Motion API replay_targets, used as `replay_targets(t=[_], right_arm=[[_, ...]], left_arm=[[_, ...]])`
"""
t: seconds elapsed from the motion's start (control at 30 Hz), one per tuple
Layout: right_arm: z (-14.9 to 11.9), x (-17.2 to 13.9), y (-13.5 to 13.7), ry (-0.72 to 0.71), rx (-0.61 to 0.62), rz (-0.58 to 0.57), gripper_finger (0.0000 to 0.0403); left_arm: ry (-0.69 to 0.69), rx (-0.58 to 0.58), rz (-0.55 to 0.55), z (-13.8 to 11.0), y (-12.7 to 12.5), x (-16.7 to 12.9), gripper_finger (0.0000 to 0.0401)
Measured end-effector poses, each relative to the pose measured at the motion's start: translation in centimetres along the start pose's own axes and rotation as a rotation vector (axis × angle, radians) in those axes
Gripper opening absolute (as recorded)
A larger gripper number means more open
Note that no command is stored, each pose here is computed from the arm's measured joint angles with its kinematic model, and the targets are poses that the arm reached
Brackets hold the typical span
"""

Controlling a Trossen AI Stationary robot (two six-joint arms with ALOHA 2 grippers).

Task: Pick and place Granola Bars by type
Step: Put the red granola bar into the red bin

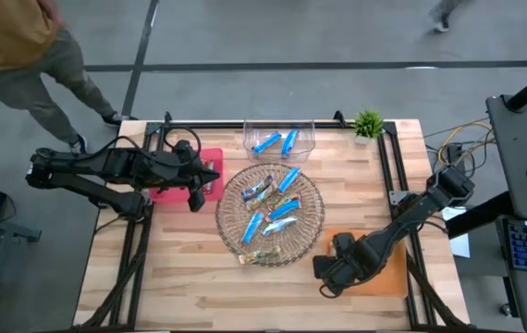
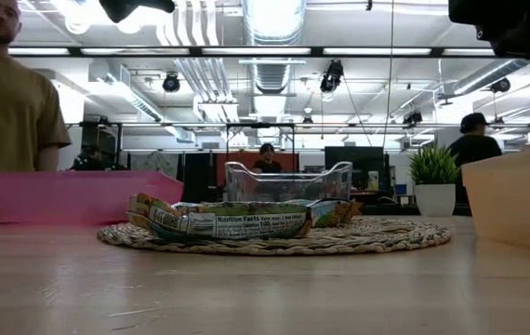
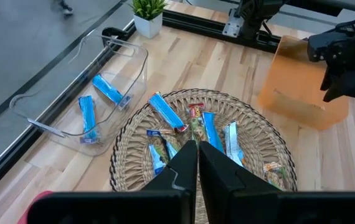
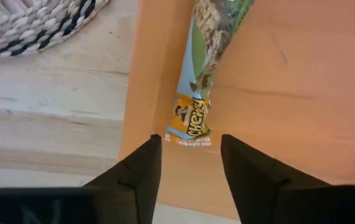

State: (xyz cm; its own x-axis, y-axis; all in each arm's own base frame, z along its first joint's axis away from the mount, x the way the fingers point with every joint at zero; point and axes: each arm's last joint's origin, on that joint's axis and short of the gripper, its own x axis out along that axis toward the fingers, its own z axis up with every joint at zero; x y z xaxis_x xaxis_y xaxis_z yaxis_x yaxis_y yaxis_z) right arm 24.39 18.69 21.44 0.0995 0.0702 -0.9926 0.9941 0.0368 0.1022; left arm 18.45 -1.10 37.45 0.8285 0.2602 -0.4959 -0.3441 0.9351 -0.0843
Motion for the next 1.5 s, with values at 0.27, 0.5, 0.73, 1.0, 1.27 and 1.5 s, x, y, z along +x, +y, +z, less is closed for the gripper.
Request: replay_targets(t=[0.27, 0.5, 0.73, 1.0, 1.27, 1.5], right_arm=[[0.2, -1.0, 0.6, -0.002, -0.105, 0.056, 0.0105], [1.3, -2.9, 2.3, -0.03, -0.249, 0.144, 0.0043], [3.3, -4.9, 4.6, -0.052, -0.467, 0.21, 0.0009], [6.3, -6.8, 6.7, -0.115, -0.74, 0.258, 0.0009], [9.3, -8.1, 8.0, -0.171, -0.889, 0.279, 0.0009], [11.2, -8.6, 8.5, -0.137, -0.988, 0.295, 0.0009]], left_arm=[[0.0, 0.0, 0.0, 0.0, 0.0, 0.0, 0.0], [-0.001, 0.005, 0.0, 0.0, 0.0, 0.0, 0.0], [-0.001, 0.005, 0.0, 0.0, 0.0, 0.0, 0.0], [-0.001, 0.004, 0.0, 0.0, 0.0, 0.0, 0.0], [-0.002, -0.025, -0.001, 0.0, 0.0, 0.0, 0.0], [-0.016, -0.049, -0.006, 0.2, -0.1, 0.0, 0.0001]])
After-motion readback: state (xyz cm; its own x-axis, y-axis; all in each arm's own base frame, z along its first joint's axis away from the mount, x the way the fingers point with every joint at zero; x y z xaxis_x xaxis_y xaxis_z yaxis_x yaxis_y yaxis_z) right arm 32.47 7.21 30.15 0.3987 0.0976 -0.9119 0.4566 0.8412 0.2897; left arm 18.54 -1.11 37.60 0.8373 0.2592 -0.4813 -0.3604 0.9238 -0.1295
